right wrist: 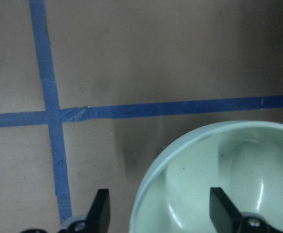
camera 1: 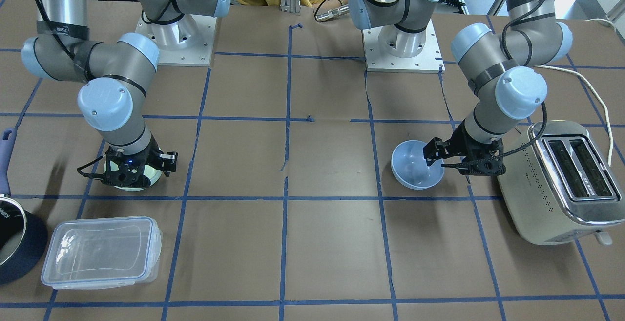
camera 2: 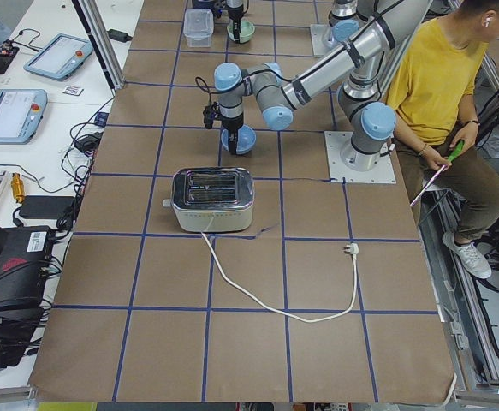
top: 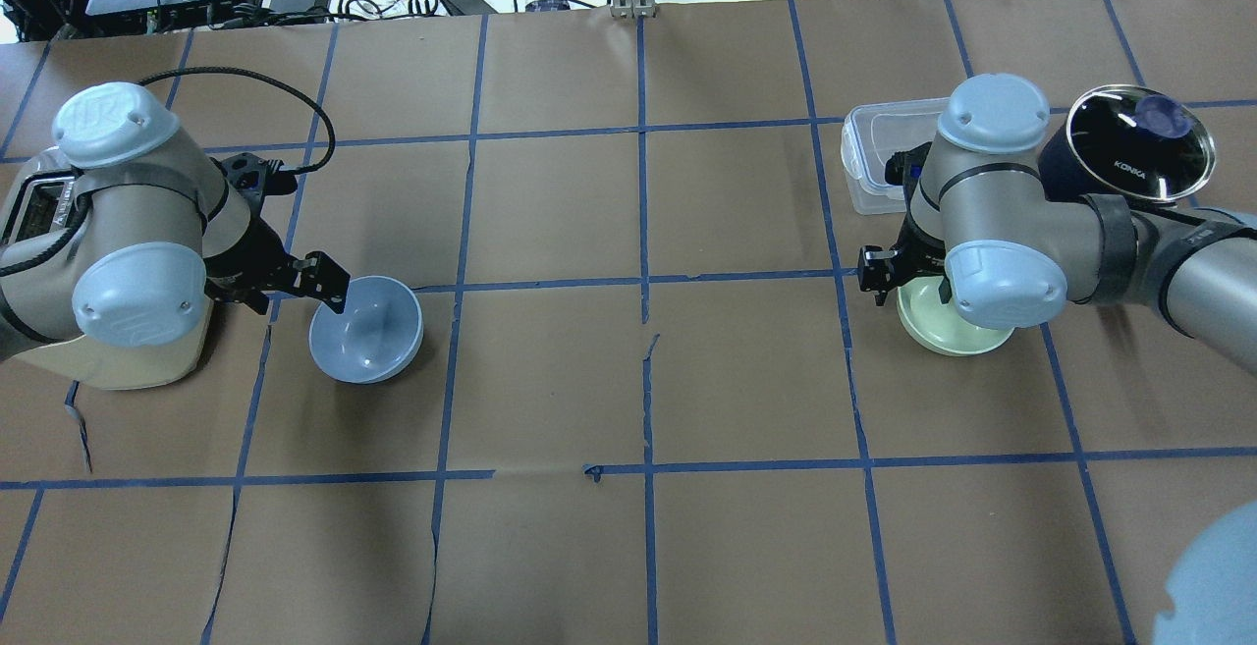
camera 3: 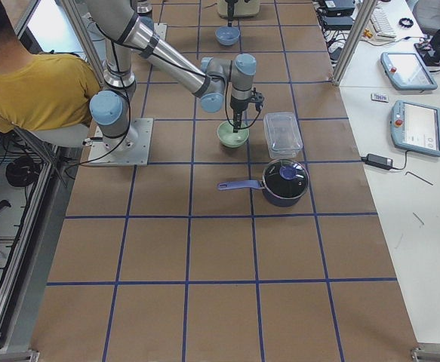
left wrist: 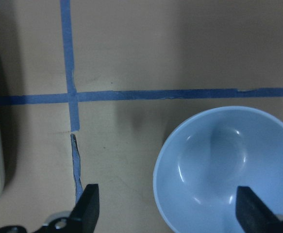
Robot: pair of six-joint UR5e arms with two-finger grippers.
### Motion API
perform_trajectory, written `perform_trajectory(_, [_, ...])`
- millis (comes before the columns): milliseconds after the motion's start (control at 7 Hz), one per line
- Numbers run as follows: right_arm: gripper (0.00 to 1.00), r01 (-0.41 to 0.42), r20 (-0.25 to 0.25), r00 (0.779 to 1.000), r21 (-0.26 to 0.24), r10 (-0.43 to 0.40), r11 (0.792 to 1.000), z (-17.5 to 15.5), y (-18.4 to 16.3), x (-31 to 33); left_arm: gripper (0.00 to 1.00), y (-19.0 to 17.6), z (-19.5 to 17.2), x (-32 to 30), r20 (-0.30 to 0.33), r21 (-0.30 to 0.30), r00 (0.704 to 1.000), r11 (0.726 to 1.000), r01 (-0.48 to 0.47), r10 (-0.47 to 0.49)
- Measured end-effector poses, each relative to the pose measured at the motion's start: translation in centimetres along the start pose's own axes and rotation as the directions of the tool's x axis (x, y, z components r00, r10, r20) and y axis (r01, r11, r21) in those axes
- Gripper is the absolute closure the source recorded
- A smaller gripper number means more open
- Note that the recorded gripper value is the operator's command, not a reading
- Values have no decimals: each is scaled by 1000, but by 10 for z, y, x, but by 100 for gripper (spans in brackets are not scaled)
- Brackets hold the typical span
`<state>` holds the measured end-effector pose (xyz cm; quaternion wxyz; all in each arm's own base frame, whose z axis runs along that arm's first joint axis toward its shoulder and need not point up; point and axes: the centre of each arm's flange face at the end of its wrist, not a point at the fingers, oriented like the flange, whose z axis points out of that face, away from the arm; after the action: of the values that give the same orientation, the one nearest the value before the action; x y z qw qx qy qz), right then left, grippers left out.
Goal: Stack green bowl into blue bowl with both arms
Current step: 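Grasp the light blue bowl rim with the left gripper and carry it to centre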
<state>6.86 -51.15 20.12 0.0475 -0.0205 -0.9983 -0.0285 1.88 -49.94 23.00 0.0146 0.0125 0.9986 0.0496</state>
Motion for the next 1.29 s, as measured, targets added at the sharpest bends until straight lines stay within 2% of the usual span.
perform_trajectory(143, [100, -1, -1, 1000, -2, 1, 1000, 0, 0, 0, 100, -2, 13, 0, -6, -24, 1000, 1000, -14, 14])
perform_trajectory(714, [100, -16, -2, 1000, -5, 16, 1000, -3, -1, 8, 100, -9, 20, 4, -40, -43, 998, 998, -48, 46])
perform_trajectory(857, [100, -19, -2, 1000, -2, 19, 1000, -5, -2, 10, 100, -13, 11, 13, -71, -46, 997, 998, -33, 29])
perform_trajectory(1000, [100, -20, -2, 1000, 0, 20, 1000, -6, -3, 10, 100, -22, -5, 39, -116, -43, 993, 999, 11, -16])
perform_trajectory(1286, [100, -22, -1, 1000, 2, 22, 1000, -7, -3, 11, 100, -29, -35, 147, -125, -22, 989, 996, 81, -83])
